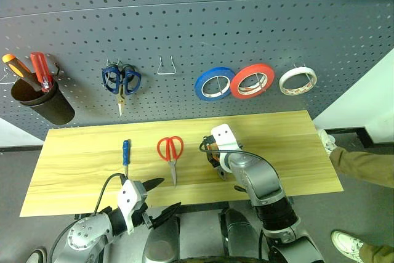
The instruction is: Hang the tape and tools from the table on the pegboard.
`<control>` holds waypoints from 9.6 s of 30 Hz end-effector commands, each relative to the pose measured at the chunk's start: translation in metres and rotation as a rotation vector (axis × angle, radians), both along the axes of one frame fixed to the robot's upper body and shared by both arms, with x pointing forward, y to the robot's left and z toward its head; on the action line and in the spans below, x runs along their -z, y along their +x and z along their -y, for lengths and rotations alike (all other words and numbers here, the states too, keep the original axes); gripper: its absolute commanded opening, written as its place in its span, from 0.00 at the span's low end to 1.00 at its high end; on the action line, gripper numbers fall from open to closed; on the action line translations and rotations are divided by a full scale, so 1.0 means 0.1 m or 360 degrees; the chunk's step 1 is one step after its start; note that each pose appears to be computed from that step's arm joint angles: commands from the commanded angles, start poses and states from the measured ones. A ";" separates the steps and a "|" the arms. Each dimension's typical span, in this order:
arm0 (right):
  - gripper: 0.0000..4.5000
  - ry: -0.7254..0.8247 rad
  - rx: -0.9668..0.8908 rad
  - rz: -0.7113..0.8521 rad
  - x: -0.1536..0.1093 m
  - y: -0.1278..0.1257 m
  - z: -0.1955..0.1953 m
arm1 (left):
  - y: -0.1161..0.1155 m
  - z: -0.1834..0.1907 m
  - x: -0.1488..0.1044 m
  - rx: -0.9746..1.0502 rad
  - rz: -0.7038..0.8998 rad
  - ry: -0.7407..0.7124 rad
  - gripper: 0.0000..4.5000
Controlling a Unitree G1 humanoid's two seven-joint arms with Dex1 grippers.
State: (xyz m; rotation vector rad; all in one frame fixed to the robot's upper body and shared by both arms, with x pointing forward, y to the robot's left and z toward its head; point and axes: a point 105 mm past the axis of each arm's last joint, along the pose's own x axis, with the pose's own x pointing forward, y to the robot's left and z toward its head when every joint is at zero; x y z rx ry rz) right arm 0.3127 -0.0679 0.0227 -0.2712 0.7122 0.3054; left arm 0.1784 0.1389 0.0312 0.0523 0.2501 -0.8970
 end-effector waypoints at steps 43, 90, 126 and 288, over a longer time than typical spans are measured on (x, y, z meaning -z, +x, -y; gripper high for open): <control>0.91 -0.0048 -0.0116 -0.0077 0.07 0.05 -0.13 | -0.41 0.15 -0.09 -0.0045 -0.0075 -0.0040 1.00; 0.58 0.0189 -0.0341 0.0141 -0.32 0.03 -0.31 | -0.25 0.11 -0.23 -0.0084 0.0047 -0.0085 1.00; 0.58 0.0936 -0.0861 0.1184 -1.99 -0.19 -0.44 | 0.46 -0.12 -0.87 -0.0417 0.1093 -0.0612 1.00; 0.58 0.1236 -0.0332 0.1789 -2.52 0.54 -1.07 | 0.03 -0.02 -1.21 -0.0239 0.1065 -0.0601 1.00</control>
